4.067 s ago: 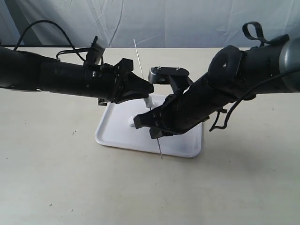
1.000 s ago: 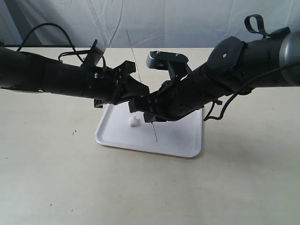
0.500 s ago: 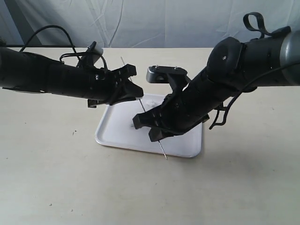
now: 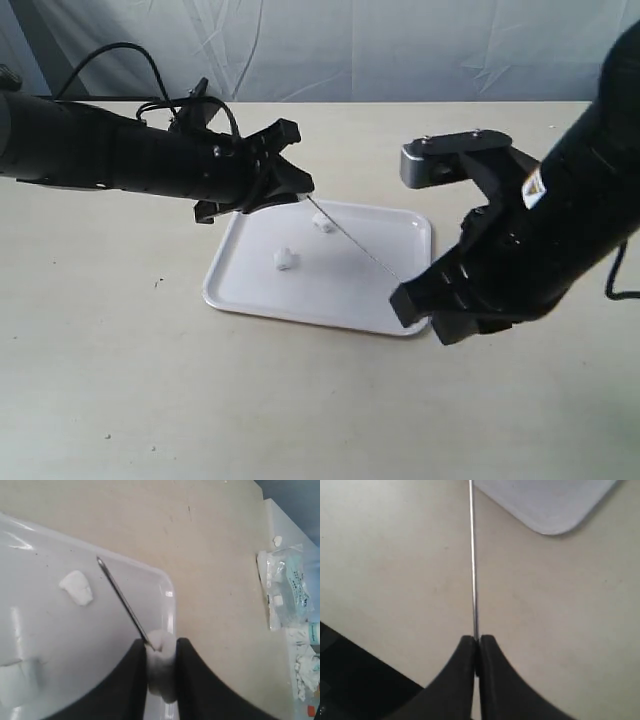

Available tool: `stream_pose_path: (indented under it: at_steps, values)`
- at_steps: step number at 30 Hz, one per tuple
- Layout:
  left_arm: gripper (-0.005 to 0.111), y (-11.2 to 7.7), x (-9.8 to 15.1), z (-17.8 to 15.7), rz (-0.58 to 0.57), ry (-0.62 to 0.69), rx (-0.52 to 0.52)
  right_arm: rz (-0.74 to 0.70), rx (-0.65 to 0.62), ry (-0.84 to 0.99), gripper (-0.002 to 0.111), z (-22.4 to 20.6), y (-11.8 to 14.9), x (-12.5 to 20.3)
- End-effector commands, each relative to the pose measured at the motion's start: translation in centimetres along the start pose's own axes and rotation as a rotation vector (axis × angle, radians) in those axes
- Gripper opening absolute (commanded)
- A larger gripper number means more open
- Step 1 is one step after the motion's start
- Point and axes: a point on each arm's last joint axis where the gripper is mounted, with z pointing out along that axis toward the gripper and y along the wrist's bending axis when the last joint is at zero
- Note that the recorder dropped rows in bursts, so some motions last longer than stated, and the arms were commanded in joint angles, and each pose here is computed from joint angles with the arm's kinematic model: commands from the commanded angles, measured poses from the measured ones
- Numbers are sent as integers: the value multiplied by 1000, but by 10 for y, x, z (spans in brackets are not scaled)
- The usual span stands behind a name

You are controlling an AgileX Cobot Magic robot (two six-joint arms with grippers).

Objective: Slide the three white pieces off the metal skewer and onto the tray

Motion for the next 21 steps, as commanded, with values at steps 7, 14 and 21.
stream_pose_path:
  at_steps: [7, 14, 21]
  values:
    - [15, 21, -21, -7, 14, -147, -186, -17, 252, -38, -1, -50, -23, 66]
    - [15, 5, -11, -4, -110, -37, -5, -93, 188, -239, 1, -46, -17, 43]
    - [15, -10, -1, -6, -157, 84, 157, -115, 63, -312, 40, -10, -7, 2]
